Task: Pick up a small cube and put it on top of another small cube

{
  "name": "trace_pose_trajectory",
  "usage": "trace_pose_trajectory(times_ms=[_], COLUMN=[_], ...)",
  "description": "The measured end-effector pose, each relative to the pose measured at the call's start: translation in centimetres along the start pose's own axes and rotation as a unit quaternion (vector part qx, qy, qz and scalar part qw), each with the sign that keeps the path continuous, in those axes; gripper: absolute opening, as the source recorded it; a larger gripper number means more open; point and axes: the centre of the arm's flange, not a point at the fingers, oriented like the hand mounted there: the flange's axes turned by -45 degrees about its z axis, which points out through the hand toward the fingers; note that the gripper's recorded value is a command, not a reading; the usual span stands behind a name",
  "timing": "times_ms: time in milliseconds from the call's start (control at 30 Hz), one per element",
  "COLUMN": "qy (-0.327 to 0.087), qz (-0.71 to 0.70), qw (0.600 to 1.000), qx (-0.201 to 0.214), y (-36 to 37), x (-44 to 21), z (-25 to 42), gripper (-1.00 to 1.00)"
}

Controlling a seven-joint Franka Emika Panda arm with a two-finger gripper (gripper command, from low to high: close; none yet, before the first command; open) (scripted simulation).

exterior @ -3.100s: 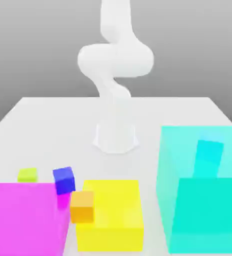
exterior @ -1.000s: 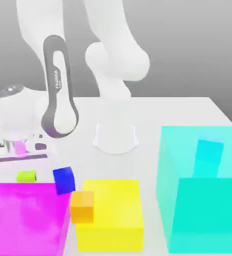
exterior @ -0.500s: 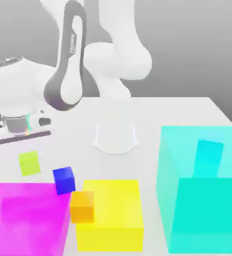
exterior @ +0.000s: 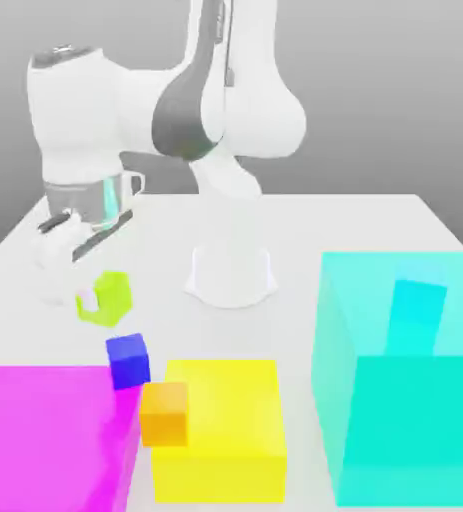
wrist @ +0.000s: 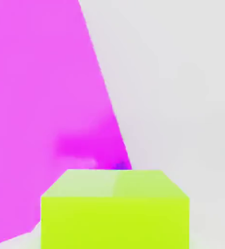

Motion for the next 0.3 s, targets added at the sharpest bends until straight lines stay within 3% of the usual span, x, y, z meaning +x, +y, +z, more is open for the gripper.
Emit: trace_pose_trajectory(times_ms=[200,233,300], qy=[0.005,0.005,0.005], qz=[-0.028,-0.028,-0.028], qw=[1.0,1.0,1.0], qx=[-0.003,-0.002,-0.002], y=[-0.1,-0.1,-0.1], x=[-0.5,-0.6,-0.6], z=[5.4,6.0,6.0], gripper=[-1.0,1.0,1.0])
